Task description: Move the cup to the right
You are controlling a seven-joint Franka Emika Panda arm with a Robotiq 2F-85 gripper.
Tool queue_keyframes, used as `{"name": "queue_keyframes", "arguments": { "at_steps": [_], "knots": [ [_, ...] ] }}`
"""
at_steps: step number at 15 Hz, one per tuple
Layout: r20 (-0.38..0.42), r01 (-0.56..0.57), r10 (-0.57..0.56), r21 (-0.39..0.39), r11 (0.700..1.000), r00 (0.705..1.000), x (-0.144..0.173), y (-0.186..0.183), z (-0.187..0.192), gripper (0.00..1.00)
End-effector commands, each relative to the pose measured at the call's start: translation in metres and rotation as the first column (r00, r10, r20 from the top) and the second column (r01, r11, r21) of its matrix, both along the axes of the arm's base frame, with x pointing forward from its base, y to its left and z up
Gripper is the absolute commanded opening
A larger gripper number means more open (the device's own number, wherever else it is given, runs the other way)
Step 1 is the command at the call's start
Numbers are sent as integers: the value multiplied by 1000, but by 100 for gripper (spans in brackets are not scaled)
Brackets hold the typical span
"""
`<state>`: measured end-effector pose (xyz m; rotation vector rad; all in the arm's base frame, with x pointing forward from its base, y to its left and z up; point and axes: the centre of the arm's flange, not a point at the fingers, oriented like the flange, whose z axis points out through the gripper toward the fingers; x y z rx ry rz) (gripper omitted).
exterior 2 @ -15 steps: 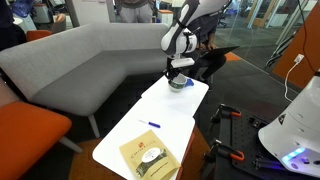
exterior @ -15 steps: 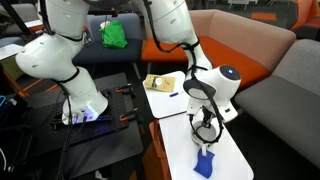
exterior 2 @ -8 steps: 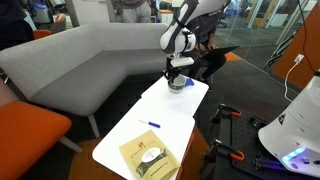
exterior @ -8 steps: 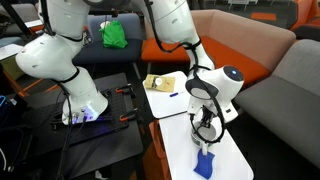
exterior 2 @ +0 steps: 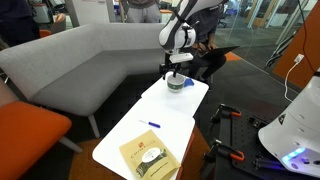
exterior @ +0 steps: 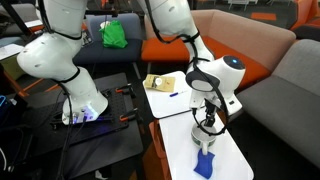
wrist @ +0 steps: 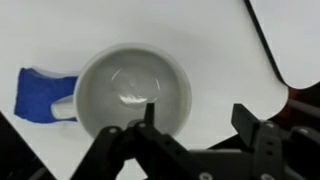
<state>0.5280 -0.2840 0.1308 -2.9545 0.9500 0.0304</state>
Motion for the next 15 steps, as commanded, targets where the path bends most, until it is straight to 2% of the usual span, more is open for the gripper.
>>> {"name": "queue_keyframes", "arguments": {
  "at_steps": [1,3,6,10,11,13,15],
  "knots": [
    [43,30,-27,-60,998,999,-27,26,46,100],
    [38,59,-56,-69,996,998,-40,41,72,100],
    [10,98,-98,-174,980,995,-58,68,114,100],
    [32,107,-102,-324,940,994,-71,109,157,100],
    [46,114,-105,-373,921,993,-74,120,165,100],
    [64,119,-101,-427,896,993,-79,137,180,100],
    [65,116,-98,-449,886,993,-83,149,188,100]
  ]
}}
